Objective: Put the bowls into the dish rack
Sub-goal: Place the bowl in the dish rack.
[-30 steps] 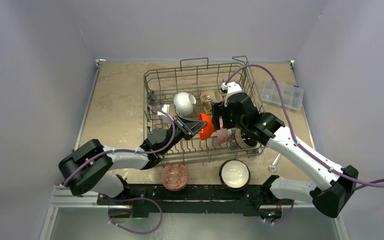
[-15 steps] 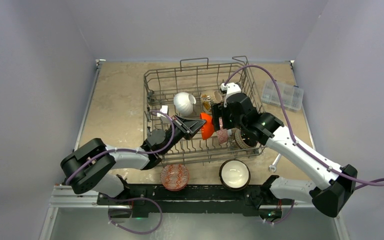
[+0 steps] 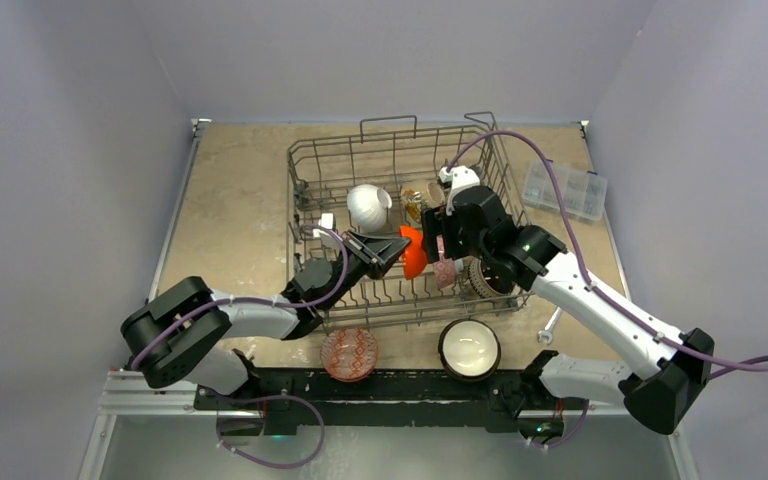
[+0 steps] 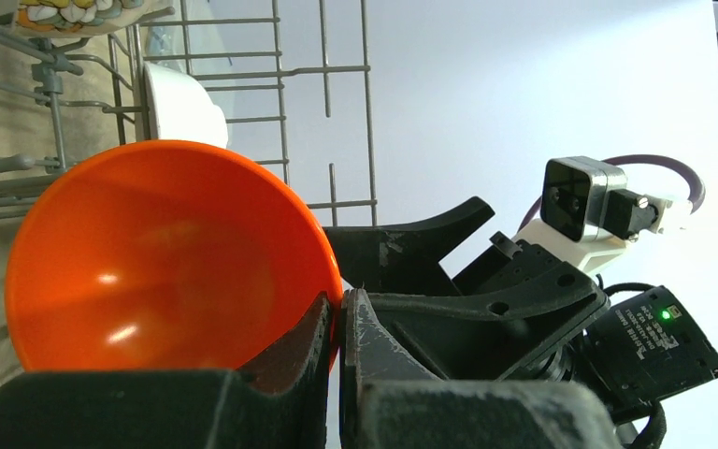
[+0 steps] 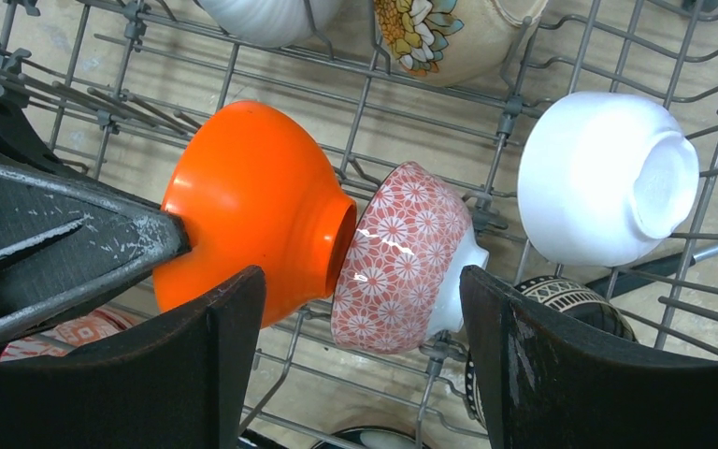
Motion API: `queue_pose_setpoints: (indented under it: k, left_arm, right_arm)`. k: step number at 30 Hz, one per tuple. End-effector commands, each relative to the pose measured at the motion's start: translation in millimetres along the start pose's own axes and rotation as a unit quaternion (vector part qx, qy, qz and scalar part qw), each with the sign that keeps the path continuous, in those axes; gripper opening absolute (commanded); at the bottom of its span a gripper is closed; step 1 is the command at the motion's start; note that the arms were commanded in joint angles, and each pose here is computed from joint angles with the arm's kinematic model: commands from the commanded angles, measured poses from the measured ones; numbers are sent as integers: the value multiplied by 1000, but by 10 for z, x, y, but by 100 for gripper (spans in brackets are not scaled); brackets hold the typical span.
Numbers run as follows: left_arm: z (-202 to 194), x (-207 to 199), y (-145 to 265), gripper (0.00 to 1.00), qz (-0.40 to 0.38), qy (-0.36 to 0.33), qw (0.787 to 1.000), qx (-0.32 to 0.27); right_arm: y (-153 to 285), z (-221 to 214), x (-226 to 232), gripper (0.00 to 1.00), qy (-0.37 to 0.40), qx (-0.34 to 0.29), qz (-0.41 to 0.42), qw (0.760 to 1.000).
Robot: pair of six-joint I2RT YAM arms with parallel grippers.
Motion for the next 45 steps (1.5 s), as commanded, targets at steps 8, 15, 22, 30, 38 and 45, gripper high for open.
queue_pose_setpoints:
  k: [8, 15, 22, 30, 38, 45]
  left_arm:
    - [-48, 420, 256, 4, 107, 10, 994, 11]
    - [-70, 406, 219, 15, 110, -17, 993, 28]
    - [-105, 200, 78, 0, 86, -85, 991, 65]
    - [-144, -44, -12, 0, 22, -130, 986, 104]
    - [-171, -235, -56, 0, -41, -151, 980, 124]
    - [-166, -374, -60, 0, -88, -156, 976, 124]
  right_arm:
    - [-75, -7, 41, 78, 11, 4, 18, 1000]
    - [-66, -3, 52, 78, 11, 5, 25, 1000]
    - [-58, -3, 50, 78, 11, 2, 27, 1000]
    - [-49, 15, 64, 78, 9, -1, 30, 1000]
    - [-44, 34, 69, 78, 9, -4, 31, 999]
    - [-28, 55, 76, 78, 7, -7, 31, 999]
Point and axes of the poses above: each gripper's point midway between its finger pads, its own y axis back along the fingers, its own x axis along the line the jaws close on, z = x × y, the point moved 10 cm from there along y, back along the fingers, and after that the axes turned 10 degrees about -y, right-handed, at the moved point
